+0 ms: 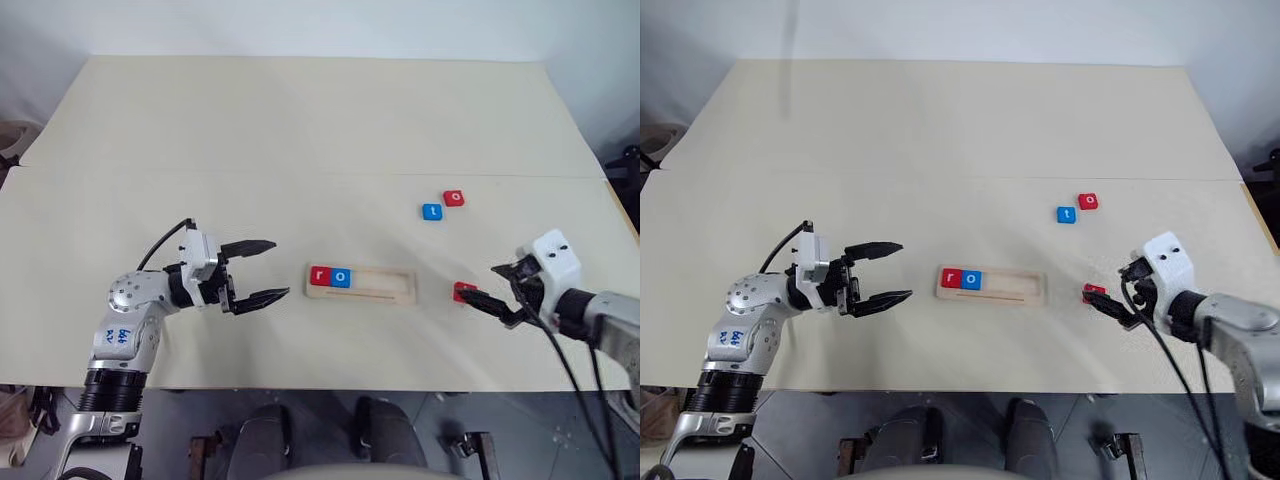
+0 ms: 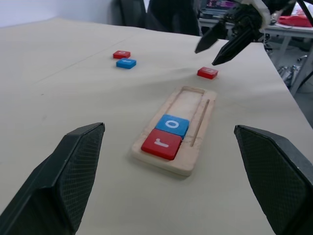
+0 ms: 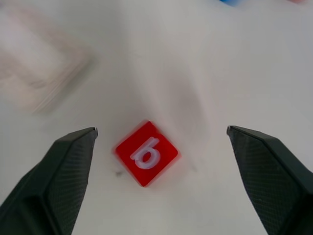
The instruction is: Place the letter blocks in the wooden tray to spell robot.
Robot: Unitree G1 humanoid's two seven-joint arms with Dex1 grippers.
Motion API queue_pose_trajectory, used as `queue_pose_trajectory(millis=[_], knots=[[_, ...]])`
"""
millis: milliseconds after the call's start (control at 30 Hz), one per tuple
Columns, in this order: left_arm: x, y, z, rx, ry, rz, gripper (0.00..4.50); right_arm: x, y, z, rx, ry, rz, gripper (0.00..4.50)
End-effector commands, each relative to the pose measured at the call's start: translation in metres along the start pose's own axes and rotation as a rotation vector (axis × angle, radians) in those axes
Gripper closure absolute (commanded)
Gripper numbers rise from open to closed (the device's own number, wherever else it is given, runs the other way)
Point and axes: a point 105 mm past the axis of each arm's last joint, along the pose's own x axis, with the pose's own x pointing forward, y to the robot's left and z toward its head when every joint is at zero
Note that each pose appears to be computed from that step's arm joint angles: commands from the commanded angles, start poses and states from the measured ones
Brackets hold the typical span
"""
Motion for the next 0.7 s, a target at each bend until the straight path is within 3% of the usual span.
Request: queue_pose_trajectory(millis=[33, 233, 333, 567, 700], knots=[[0.0, -0.008, 0.012, 0.049, -0.019, -0.045, 0.0, 0.0, -0.011, -0.006, -0.147, 0.038, 0.135, 0.03], [0.002, -0.013, 0.016, 0.073, -0.018, -0.052, 0.0, 0.012, -0.025, -0.02, -0.181, 0.127, 0.215, 0.03], [0.001, -0.014, 0.017, 0.076, -0.019, -0.039, 0.0, 0.021, -0.026, -0.024, -0.197, 0.129, 0.218, 0.62], [-0.002, -0.014, 0.02, 0.085, -0.017, -0.033, 0.0, 0.026, -0.016, -0.026, -0.2, 0.129, 0.268, 2.98], [-0.004, -0.014, 0.021, 0.108, -0.022, -0.034, 0.0, 0.029, -0.013, -0.005, -0.265, 0.044, 0.281, 3.02]])
